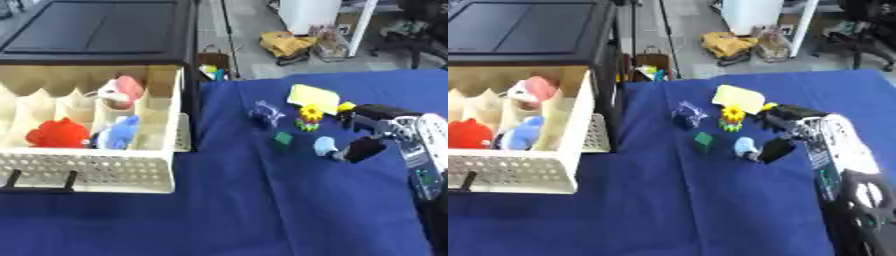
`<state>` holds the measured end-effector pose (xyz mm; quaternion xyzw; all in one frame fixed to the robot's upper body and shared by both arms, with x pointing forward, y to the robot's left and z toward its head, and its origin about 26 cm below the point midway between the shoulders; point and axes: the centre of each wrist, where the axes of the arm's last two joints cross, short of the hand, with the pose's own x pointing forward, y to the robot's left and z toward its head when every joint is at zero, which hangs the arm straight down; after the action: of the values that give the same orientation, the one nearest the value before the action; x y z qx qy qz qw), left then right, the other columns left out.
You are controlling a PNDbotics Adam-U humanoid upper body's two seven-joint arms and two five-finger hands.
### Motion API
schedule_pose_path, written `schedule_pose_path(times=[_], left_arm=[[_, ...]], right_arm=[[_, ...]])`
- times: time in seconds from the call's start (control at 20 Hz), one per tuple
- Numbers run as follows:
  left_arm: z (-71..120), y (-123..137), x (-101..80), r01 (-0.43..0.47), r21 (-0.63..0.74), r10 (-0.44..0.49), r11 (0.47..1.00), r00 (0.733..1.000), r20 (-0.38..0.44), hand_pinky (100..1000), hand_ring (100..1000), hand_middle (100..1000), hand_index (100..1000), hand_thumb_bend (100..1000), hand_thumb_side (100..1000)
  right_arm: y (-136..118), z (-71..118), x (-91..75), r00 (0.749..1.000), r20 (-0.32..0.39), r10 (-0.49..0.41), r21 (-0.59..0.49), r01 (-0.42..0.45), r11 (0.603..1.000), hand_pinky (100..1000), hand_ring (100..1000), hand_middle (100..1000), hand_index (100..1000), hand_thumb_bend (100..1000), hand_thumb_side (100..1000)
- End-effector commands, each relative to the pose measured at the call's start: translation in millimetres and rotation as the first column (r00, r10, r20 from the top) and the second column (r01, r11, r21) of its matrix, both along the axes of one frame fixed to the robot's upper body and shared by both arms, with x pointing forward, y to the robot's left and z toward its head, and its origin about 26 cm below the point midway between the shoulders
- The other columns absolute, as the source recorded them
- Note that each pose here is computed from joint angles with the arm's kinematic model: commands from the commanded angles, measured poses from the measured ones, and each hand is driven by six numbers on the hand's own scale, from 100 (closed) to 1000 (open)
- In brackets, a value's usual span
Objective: Pick up objects from table and place into drawer.
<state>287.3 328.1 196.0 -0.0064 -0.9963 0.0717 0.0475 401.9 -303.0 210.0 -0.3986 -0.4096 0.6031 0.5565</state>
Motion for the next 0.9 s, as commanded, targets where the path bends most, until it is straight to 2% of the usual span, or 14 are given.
schedule_pose_path(times=[0.05, 0.2, 0.25, 0.6, 0.9], left_arm=[[6.5, 1.9, -2.1, -0.006, 0.024, 0.006, 1.000, 1.000, 0.020, 795, 851, 814, 916, 312, 1000], [6.5, 1.5, -2.0, -0.005, 0.023, 0.005, 1.000, 1.000, 0.019, 795, 851, 814, 916, 311, 1000], [6.5, 1.3, -1.9, -0.005, 0.022, 0.005, 1.000, 1.000, 0.019, 795, 851, 814, 916, 312, 1000], [6.1, 0.2, -1.5, -0.004, 0.022, 0.004, 1.000, 1.000, 0.017, 795, 852, 815, 915, 312, 1000], [5.5, -1.0, -1.2, -0.003, 0.022, 0.002, 1.000, 1.000, 0.017, 795, 852, 815, 915, 312, 1000]], right_arm=[[-5.8, 7.7, 0.3, 1.000, 0.013, -0.013, -0.003, 0.013, 1.000, 577, 780, 780, 935, 445, 451], [-7.4, 3.4, 2.6, 0.999, -0.005, -0.032, 0.010, 0.032, 0.999, 571, 777, 777, 929, 412, 440], [-8.1, 2.5, 3.3, 0.999, -0.009, -0.039, 0.015, 0.039, 0.999, 571, 776, 775, 927, 439, 454], [-10.6, 2.6, 5.2, 0.997, -0.013, -0.081, 0.036, 0.081, 0.996, 554, 761, 755, 909, 398, 473], [-10.7, 1.1, 7.5, 0.995, -0.022, -0.101, 0.055, 0.102, 0.993, 548, 755, 749, 904, 399, 468]])
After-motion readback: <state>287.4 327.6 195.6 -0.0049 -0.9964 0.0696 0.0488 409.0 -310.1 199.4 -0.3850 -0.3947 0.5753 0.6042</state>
